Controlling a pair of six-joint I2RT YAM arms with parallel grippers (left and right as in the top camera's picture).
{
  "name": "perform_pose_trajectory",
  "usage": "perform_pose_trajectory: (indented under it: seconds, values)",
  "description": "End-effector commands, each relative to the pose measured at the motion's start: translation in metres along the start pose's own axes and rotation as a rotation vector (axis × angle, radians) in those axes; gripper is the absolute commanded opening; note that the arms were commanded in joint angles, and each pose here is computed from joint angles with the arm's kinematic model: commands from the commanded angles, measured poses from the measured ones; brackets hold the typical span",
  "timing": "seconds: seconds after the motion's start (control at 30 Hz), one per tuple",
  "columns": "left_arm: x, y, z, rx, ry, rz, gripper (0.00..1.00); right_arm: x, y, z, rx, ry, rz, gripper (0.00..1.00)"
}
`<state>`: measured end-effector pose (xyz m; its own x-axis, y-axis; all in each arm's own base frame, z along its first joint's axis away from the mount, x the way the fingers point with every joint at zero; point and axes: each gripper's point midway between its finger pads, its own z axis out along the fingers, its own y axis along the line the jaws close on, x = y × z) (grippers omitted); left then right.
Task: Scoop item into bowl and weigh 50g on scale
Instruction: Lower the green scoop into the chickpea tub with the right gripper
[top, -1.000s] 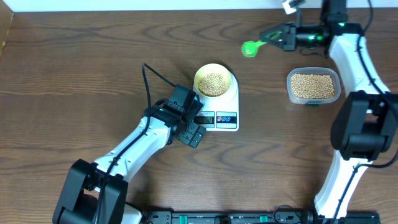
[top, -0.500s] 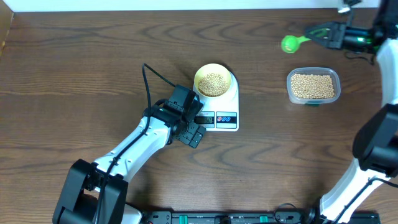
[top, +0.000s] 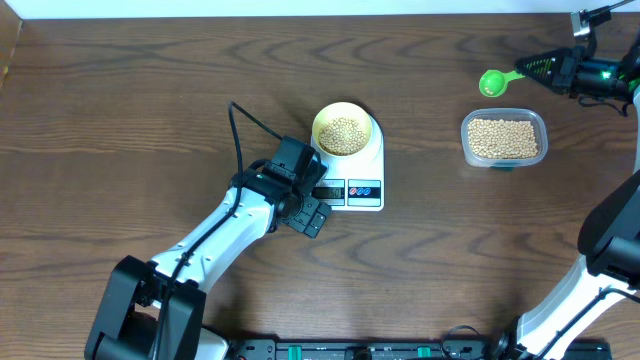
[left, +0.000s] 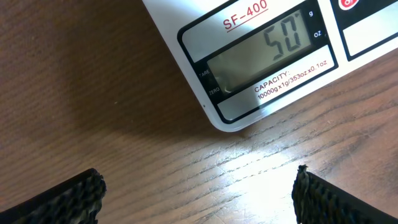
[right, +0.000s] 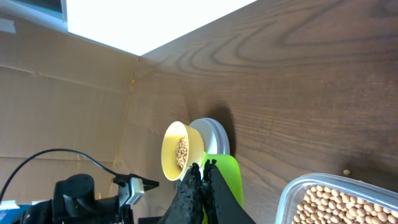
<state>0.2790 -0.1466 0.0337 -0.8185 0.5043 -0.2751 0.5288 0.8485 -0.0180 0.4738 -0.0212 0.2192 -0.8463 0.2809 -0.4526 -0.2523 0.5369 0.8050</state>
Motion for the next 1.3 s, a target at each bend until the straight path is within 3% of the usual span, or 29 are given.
perform_pose_trajectory:
  seconds: [0.0,0.47,0.97,1.27]
  values:
    - [0.003,0.002,0.002,-0.002,0.013,0.003,0.98,-0.001,0.009,-0.001,-0.004,-0.003,-0.038,0.01]
    - [0.003,0.002,0.002,-0.002,0.013,0.003,0.98,0.010,0.000,-0.002,0.053,0.035,0.017,0.01]
    - [0.003,0.002,0.002,-0.002,0.013,0.003,0.98,0.064,-0.067,-0.029,0.506,0.254,0.120,0.01]
    - [0.003,0.002,0.002,-0.002,0.013,0.003,0.98,0.067,-0.068,-0.025,0.530,0.276,0.106,0.01]
